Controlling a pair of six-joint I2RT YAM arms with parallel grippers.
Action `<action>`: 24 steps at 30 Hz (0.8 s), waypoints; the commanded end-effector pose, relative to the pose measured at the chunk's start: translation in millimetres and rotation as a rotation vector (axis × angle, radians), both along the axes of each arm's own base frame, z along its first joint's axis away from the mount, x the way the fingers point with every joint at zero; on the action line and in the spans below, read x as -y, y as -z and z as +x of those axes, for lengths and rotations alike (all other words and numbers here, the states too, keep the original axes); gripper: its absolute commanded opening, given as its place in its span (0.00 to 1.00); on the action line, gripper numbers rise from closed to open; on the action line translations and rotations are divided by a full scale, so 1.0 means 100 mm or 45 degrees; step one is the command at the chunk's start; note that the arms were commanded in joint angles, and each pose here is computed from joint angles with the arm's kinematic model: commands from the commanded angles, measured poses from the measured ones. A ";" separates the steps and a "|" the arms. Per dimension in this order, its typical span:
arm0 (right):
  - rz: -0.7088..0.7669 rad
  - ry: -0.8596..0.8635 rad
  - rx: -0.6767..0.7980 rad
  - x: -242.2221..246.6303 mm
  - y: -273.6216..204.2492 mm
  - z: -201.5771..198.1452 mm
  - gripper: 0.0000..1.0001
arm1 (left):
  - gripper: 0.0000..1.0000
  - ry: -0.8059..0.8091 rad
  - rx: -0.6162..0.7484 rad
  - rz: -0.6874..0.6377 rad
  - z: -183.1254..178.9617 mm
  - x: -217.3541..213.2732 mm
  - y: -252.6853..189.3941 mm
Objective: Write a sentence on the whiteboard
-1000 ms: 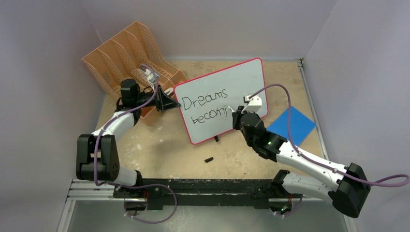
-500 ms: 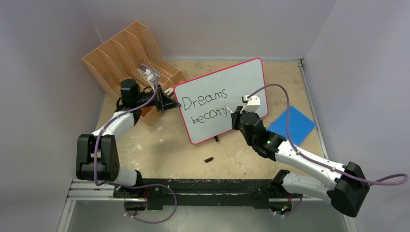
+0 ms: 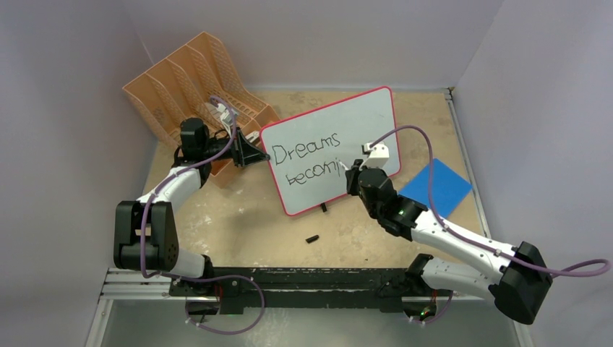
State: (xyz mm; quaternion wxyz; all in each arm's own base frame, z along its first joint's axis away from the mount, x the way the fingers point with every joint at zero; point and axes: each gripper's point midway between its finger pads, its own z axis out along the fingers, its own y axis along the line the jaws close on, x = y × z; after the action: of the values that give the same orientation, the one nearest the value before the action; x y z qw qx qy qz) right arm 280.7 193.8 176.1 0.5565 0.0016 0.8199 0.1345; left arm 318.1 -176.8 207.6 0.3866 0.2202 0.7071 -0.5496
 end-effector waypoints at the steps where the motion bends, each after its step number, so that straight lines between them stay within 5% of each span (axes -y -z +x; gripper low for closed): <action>1: 0.012 0.023 -0.031 0.06 0.05 -0.04 0.00 | 0.00 0.000 0.124 0.009 0.07 -0.02 -0.16; 24: 0.056 0.026 0.042 0.09 -0.18 -0.04 0.00 | 0.00 -0.003 0.121 0.010 0.07 -0.02 -0.15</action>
State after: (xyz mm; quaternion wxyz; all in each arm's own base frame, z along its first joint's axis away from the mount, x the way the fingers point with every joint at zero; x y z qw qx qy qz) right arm 273.1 186.6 170.4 0.5453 0.0084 0.8275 0.1333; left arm 317.9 -176.9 207.6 0.3864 0.2204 0.7070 -0.5498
